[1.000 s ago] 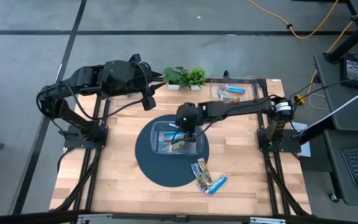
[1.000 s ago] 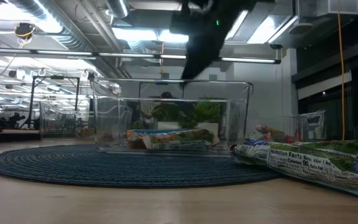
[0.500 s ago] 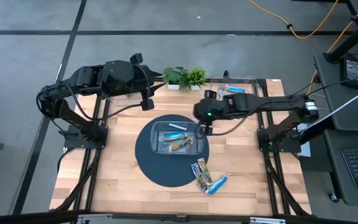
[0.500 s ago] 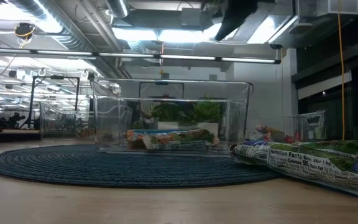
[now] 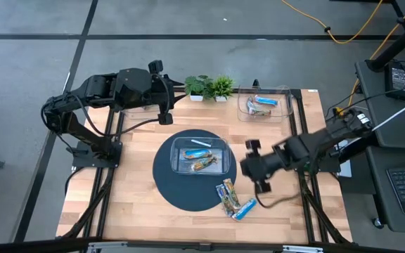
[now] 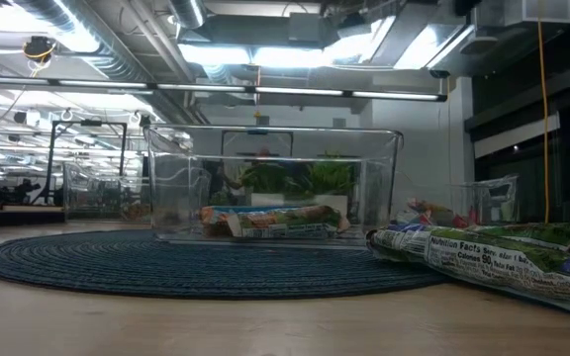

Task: Pick and place Granola Bars by type
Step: Put the red granola bar into the top right transparent bin

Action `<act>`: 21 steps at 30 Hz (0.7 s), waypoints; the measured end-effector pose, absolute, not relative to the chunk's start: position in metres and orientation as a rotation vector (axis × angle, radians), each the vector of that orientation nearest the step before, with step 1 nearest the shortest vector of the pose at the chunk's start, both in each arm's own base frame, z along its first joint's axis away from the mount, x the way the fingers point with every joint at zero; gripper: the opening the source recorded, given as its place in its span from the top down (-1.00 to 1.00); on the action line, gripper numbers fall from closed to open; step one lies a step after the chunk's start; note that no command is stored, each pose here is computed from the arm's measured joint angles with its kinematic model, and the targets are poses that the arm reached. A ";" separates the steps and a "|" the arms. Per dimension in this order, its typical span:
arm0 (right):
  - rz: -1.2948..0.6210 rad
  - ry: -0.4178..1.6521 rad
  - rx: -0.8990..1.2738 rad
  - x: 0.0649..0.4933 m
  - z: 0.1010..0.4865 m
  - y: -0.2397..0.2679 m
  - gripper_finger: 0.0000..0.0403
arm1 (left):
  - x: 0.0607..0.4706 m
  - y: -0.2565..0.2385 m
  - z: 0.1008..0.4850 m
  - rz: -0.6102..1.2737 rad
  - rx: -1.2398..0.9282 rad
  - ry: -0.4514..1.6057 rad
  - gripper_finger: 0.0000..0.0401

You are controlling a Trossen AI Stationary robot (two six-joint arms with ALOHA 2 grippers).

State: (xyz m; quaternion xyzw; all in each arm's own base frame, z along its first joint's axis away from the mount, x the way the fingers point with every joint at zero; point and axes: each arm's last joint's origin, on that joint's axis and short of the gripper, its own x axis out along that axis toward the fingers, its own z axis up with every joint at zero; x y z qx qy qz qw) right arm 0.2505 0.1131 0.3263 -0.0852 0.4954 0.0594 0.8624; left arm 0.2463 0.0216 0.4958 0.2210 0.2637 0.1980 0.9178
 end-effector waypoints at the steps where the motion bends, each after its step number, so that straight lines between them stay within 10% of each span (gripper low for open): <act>1: 0.153 1.054 -0.183 0.247 0.325 0.119 0.27 | 0.246 0.022 0.496 0.409 0.448 0.541 0.29; 21: 0.327 1.271 -0.062 0.217 0.251 0.154 0.20 | 0.246 0.022 0.496 0.463 0.268 0.497 0.29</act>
